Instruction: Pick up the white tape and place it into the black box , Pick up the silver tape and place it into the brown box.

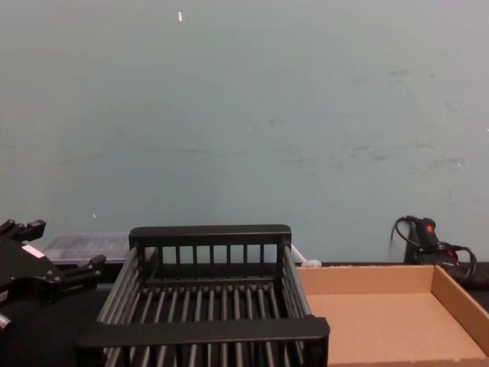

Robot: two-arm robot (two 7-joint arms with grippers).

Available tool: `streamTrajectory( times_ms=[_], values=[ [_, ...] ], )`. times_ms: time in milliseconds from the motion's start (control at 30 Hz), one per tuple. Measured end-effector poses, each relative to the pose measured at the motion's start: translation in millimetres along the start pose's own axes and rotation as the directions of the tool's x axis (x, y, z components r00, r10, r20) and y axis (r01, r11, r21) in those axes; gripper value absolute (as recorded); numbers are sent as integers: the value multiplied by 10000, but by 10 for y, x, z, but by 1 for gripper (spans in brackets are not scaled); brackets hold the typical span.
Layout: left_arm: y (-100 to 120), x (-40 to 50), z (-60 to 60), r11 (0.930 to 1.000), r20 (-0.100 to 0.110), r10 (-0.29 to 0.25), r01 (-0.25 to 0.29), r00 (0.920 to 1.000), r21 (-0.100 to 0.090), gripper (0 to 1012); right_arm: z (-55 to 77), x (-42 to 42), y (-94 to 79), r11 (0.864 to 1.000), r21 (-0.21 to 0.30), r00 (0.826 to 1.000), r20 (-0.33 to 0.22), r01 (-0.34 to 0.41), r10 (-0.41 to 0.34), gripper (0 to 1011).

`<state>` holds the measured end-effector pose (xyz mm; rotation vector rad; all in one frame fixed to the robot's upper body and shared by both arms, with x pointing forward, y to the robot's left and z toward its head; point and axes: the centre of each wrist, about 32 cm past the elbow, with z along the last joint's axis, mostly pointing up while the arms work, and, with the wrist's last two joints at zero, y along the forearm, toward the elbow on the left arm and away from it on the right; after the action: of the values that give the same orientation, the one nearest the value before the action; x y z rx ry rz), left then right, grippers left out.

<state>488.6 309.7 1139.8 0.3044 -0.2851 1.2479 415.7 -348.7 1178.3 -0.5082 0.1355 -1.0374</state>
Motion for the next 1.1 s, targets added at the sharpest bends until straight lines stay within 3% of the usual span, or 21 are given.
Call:
streamTrajectory(
  times_ms=[467,1100],
  values=[
    [0,0,0,10000,0,0,0,10000,1,1001,-58,11,114,9969,-712,9988,-366,-347,322,1002],
    [0,0,0,10000,-1,0,0,10000,0,1001,-109,20,177,9932,-1074,9975,-578,-459,398,1002]
  ],
)
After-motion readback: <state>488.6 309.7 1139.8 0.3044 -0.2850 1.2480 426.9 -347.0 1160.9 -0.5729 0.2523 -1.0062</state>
